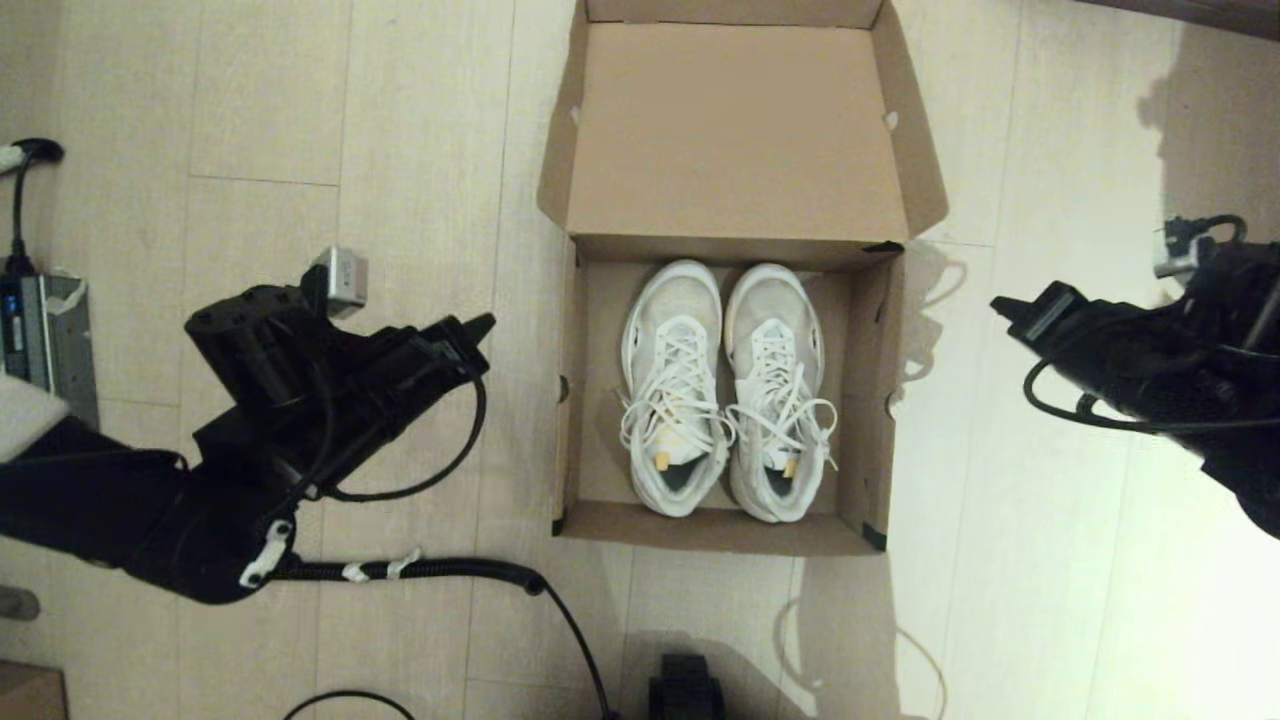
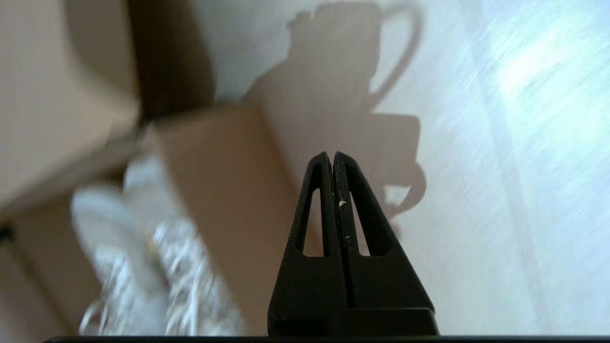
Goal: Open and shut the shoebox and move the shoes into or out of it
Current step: Close the shoe box
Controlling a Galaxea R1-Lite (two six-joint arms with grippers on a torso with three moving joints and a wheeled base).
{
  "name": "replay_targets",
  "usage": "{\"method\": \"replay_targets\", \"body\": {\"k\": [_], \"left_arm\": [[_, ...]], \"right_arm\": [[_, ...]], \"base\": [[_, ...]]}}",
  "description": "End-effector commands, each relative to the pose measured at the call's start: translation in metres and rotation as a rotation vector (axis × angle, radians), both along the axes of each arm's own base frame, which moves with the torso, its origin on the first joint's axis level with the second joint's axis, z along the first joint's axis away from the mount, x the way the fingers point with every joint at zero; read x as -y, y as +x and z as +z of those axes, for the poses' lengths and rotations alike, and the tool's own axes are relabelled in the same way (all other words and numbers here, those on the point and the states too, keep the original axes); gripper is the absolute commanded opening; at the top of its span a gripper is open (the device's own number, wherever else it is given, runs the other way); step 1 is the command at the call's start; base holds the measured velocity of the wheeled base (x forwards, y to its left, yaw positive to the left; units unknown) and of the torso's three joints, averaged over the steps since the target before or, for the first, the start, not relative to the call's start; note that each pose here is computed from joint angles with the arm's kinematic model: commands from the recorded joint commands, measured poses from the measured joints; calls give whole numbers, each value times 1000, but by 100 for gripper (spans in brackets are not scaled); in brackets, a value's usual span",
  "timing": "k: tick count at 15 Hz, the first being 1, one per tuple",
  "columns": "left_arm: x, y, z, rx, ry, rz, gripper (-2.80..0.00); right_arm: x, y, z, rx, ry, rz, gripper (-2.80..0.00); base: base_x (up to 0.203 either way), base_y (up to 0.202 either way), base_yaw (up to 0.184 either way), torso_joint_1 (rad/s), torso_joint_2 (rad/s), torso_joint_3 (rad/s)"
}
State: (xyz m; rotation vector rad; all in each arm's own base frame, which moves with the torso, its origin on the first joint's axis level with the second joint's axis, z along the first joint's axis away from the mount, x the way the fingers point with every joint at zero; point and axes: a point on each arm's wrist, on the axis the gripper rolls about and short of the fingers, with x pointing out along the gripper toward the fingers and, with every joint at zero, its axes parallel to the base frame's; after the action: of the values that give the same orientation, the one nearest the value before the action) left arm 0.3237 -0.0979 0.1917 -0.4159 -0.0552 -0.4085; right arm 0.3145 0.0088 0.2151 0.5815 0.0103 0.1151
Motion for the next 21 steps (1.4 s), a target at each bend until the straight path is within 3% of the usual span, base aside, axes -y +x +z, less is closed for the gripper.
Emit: {"method": "replay_targets", "body": {"k": [1,2,4,7,10,13,15,17,21], "left_arm": [[-20,9,22,70,-19,52,-280],[-29,17,32,86,-20,65,-280],[-44,35,55,108,-44,15,-280],[-55,68,82,100,-144,-93,-280],[-57,110,86,67,-293,-154,-280],[-56,147,81,73,-388,-188,-280],[-51,153,81,74,-449,-221,-280],[-43,149,85,96,-431,-313,-280],[-18,141,90,67,-357,-510,-280]], "right_arm": [[19,12,8,16,5,-43,-280],[29,18,12,-2,6,-19,-280],[45,32,26,-13,40,131,-280],[56,64,54,7,198,256,-280],[64,104,51,-18,353,300,-280],[65,126,47,-28,459,321,-280],[61,132,48,-32,538,335,-280],[58,132,56,8,619,373,-280],[36,144,51,85,603,461,-280]], "base": [[0,0,0,0,0,0],[0,0,0,0,0,0],[0,0,0,0,0,0],[0,0,0,0,0,0],[0,0,0,0,0,0],[0,0,0,0,0,0],[0,0,0,0,0,0],[0,0,0,0,0,0],[0,0,0,0,0,0]]}}
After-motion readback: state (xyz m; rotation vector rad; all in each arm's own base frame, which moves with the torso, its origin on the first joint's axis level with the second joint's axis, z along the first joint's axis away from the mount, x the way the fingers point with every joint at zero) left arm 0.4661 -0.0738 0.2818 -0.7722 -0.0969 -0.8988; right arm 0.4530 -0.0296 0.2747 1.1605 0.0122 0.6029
